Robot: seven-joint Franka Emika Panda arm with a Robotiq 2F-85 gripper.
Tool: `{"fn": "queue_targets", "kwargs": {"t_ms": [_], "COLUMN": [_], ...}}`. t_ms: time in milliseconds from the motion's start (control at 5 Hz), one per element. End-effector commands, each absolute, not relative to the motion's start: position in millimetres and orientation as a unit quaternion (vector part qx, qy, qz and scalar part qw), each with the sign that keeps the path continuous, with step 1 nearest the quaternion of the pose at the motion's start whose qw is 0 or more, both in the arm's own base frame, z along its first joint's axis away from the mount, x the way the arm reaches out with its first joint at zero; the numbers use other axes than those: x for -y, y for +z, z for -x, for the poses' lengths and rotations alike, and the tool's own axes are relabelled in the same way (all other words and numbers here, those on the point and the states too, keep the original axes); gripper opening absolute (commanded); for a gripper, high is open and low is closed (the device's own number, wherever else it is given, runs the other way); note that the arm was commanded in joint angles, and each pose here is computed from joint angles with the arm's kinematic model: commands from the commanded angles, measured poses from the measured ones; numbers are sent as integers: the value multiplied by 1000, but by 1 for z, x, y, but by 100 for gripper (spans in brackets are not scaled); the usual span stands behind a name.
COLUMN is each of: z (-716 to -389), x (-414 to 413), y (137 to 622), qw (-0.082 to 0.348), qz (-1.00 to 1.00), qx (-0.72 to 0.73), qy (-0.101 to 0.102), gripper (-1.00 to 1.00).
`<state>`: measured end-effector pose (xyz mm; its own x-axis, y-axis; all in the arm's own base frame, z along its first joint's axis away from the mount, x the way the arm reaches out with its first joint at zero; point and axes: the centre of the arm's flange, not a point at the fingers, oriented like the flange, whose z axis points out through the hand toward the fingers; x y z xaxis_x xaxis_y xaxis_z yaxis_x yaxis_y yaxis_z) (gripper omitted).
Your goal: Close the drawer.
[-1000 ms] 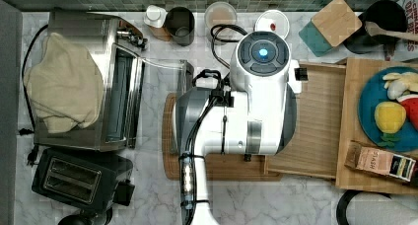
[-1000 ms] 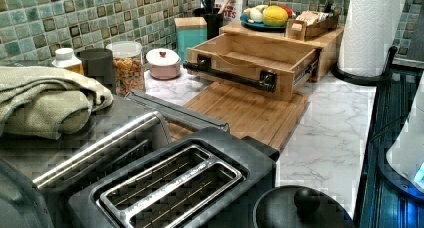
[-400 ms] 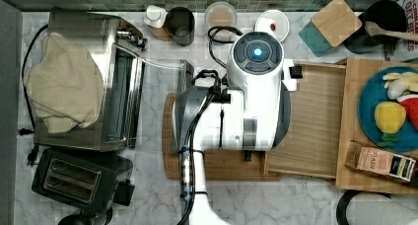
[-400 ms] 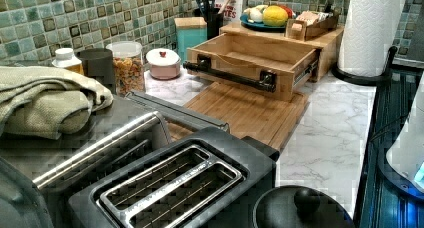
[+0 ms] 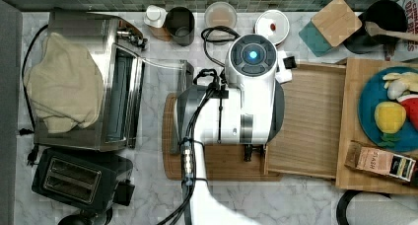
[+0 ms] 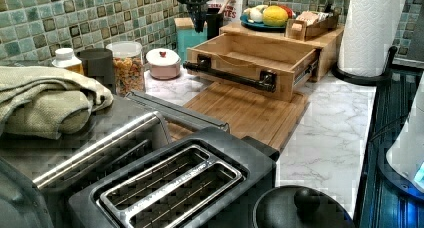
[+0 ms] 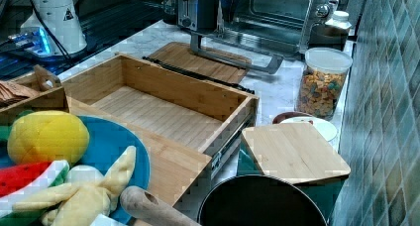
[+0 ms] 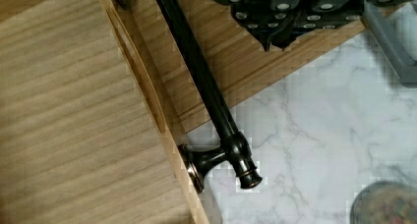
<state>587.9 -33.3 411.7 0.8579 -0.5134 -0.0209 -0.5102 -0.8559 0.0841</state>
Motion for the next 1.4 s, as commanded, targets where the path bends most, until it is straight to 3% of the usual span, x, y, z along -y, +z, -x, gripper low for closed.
{"fn": "queue_targets", "kwargs": {"t_ms": [200,400,800,1000,1200,1400], "z": [-583,-582,-582,-577,-576,-567], "x": [-6,6,24,34,50,66], "y": [328,310,285,285,290,290], "qw": [62,67,70,98,125,135], "qz": [-980,-986,-987,-988,-987,-987], "qx": [188,152,134,116,98,84], "qy": [-28,-23,-44,-17,-21,-13], "gripper": [-100,-100,-100,-100,-100,-100]}}
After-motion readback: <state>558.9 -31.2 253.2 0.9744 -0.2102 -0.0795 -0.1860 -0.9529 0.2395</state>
